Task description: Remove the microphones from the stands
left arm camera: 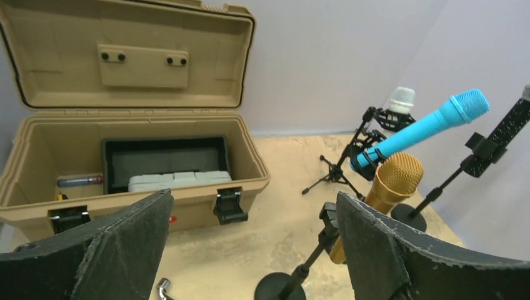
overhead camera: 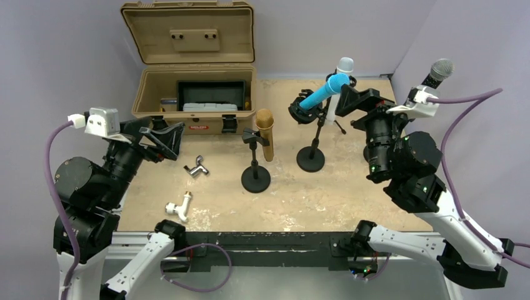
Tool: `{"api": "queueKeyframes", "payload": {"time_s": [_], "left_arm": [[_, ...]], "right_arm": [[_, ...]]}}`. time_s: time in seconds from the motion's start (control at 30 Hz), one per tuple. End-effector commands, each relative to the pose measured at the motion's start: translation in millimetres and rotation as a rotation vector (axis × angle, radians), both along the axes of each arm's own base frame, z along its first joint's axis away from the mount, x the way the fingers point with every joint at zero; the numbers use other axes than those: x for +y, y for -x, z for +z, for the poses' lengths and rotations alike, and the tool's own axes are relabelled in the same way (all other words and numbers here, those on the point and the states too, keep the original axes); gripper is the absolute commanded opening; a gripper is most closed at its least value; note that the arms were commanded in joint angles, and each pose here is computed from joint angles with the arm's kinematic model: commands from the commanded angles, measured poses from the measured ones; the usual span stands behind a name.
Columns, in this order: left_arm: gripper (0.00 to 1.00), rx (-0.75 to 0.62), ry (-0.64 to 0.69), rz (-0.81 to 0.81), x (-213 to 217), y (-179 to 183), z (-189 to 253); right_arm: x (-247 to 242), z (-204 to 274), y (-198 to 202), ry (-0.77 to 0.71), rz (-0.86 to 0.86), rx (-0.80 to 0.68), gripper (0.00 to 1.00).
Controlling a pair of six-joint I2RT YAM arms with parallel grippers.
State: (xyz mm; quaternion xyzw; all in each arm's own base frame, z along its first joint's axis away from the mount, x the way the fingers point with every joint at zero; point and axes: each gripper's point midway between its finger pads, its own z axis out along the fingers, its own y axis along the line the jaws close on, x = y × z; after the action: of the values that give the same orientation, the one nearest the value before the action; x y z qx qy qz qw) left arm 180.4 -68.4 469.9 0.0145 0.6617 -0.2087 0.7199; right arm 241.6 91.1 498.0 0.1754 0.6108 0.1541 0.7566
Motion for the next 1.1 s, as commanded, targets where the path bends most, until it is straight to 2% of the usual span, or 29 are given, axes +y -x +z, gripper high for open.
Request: {"api": "queueKeyframes", "payload": {"time_s": [0.0,0.27,0.6,0.8,1.07], "left_arm": [[1.00,0.026,0.019,-0.074,-14,0,-7],[1.00,0.083,0.036,-0.104,-22,-4,-27],[1.00,0.187,0.088,-0.178,-38,0,-63],[1.00,0.202,0.146,-0.249,-48,13,-70],[1.00,0.245,0.166,-0.344,-65,16,-87]], "right_arm": [[6,-6,1,-0.020,0.036,0.008,0.99],[50,-18,-2,0.104,0.217,-0.010,0.99],[168,-6,15,0.325,0.700,-0.268,0.99],[212,-37,2,0.398,0.800,-0.211,0.99],[215,-67,3,0.428,0.825,-0.166,0.99]]}}
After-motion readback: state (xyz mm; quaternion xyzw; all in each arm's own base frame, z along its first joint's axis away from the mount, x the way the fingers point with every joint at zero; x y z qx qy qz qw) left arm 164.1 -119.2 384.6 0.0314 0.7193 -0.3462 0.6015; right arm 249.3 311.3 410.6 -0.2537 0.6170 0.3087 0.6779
